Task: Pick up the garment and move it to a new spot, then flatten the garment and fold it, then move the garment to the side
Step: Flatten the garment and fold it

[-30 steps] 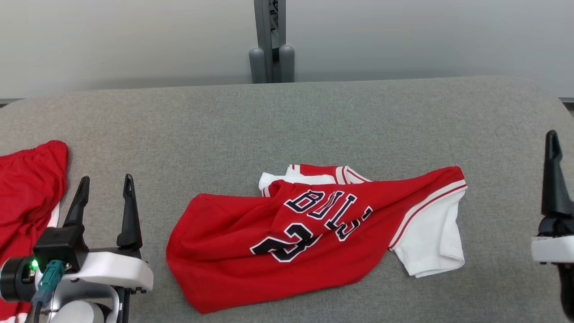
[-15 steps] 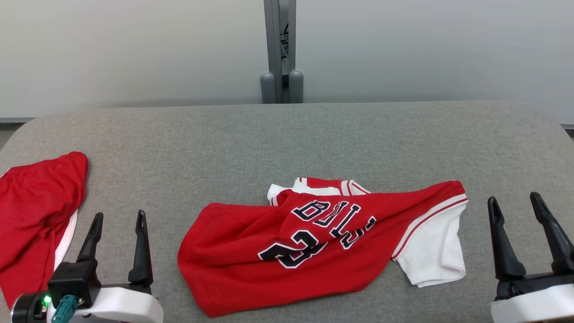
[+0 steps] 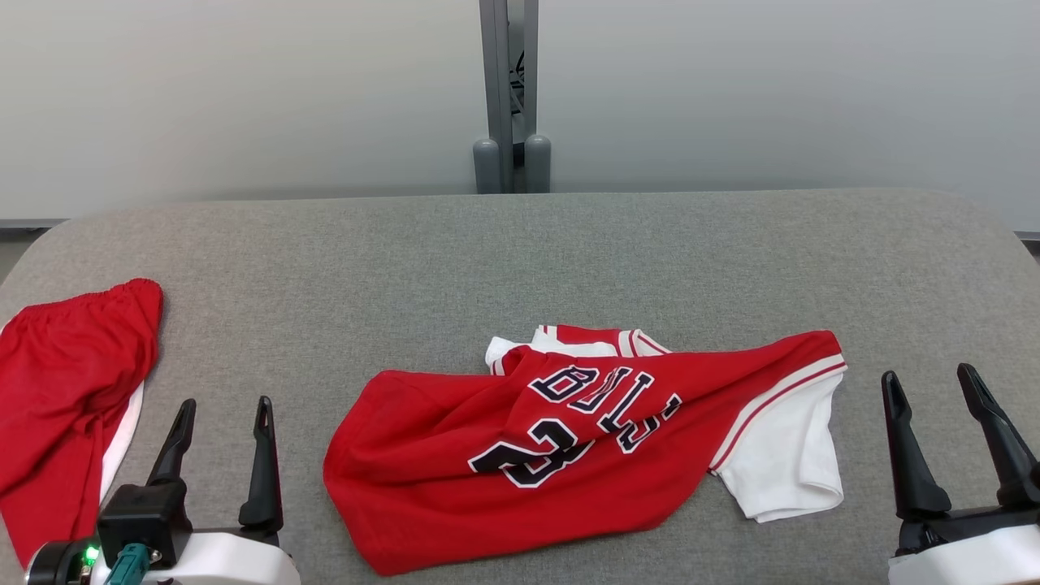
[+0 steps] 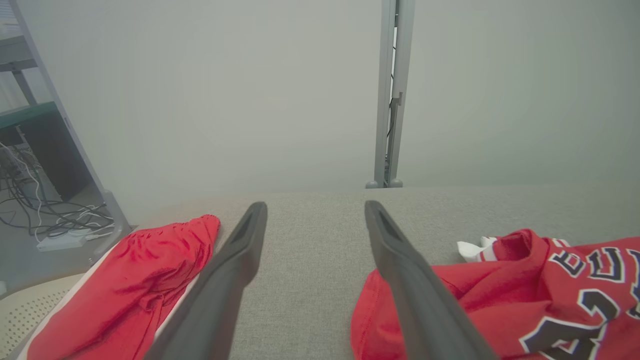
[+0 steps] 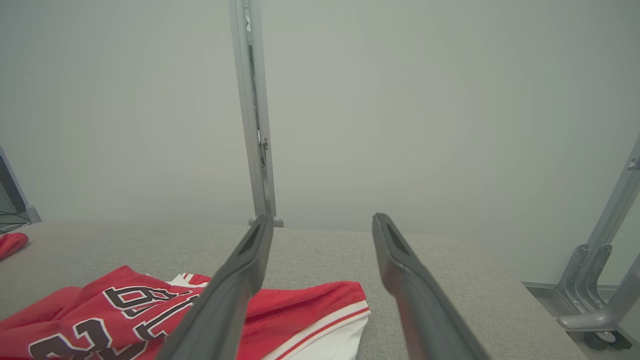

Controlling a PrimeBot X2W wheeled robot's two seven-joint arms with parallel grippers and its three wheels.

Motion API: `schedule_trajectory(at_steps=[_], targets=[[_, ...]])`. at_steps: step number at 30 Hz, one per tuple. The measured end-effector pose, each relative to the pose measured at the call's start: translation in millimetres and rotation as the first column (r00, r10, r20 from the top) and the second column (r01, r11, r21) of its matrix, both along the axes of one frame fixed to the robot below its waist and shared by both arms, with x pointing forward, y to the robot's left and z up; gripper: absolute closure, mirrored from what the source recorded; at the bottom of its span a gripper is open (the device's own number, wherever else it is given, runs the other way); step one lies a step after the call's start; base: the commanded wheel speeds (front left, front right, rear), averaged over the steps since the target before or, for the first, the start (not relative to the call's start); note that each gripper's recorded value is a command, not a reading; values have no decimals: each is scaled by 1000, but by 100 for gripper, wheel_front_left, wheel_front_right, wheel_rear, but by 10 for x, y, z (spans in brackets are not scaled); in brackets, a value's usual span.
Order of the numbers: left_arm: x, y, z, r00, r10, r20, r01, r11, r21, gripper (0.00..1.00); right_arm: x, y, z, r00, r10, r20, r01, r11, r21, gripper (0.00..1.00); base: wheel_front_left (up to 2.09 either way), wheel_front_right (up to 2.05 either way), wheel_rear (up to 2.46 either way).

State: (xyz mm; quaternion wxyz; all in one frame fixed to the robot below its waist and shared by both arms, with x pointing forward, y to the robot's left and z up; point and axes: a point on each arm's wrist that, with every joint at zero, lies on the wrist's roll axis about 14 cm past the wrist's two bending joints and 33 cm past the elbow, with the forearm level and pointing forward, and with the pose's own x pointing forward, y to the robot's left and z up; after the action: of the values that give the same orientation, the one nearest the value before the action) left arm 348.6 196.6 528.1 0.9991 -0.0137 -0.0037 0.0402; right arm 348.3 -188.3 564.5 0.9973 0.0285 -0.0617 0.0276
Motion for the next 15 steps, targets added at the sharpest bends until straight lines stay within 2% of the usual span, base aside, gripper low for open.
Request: schedule_trajectory(at_steps=[9, 15], targets=[[4, -29, -10, 1000, -10, -8, 10, 1000, 10, 0, 43, 19, -41, 1000, 6, -15, -6, 1000, 2, 0, 0, 0, 0], [46, -164, -55, 997, -63, -33, 63, 998, 9, 0, 103, 48, -101, 999, 16, -33, -15, 1000, 16, 0, 0, 0, 0]])
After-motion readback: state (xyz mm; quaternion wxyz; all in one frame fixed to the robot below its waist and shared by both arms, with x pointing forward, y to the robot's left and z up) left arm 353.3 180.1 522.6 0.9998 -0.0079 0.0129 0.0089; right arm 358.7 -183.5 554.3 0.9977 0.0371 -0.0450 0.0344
